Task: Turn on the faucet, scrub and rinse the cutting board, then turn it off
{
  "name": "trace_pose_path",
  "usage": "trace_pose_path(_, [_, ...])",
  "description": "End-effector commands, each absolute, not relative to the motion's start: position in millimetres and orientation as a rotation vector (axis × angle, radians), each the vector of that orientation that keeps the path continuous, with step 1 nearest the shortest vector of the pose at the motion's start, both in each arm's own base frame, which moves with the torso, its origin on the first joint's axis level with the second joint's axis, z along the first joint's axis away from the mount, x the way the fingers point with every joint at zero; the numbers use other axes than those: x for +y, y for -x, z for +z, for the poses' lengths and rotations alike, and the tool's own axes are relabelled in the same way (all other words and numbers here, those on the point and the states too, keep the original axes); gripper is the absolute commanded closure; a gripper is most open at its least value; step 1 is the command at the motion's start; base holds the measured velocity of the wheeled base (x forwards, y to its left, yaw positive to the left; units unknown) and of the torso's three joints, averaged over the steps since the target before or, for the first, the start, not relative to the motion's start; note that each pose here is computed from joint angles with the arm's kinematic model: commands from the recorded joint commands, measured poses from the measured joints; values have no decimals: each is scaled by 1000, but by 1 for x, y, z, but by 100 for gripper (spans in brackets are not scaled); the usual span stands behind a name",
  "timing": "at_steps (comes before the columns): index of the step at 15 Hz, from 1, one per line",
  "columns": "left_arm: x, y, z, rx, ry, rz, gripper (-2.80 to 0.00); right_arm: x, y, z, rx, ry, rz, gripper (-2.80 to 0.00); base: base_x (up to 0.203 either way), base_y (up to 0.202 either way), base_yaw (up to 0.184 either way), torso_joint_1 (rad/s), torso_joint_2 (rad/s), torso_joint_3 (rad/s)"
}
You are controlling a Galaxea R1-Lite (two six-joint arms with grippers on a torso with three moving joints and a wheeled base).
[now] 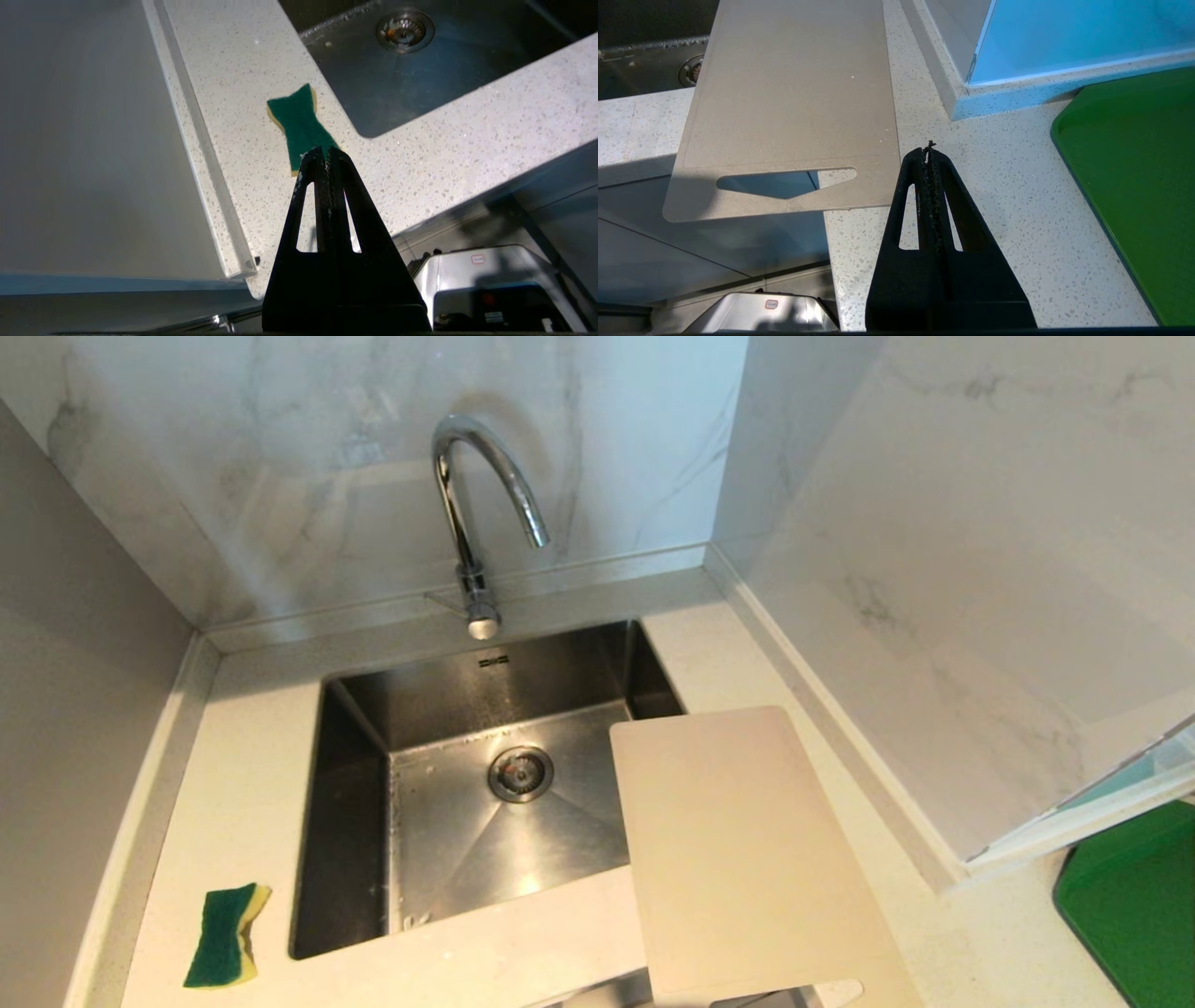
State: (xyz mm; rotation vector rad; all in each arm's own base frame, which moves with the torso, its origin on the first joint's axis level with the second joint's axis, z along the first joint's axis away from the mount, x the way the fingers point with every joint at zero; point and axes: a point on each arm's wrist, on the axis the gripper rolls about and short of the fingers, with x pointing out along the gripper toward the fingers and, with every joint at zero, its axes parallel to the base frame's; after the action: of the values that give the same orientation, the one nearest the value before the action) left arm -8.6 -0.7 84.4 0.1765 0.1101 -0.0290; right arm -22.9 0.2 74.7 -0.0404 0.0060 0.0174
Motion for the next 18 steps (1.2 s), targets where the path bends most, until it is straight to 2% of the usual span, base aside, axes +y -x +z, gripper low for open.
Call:
trace_pose_path(1, [-1, 16, 82, 30, -176, -28, 0, 0, 23, 74, 9, 41, 19, 0, 0, 0, 0, 0, 0, 0])
trace_pose_path(10, [0, 23, 75, -4, -16, -4, 0, 0, 23, 74, 9, 41, 19, 0, 0, 0, 0, 0, 0, 0])
trace_pose_path(18, [0, 23, 75, -3, -12, 0, 0, 0, 23, 74, 9, 41, 19, 0, 0, 0, 0, 0, 0, 0])
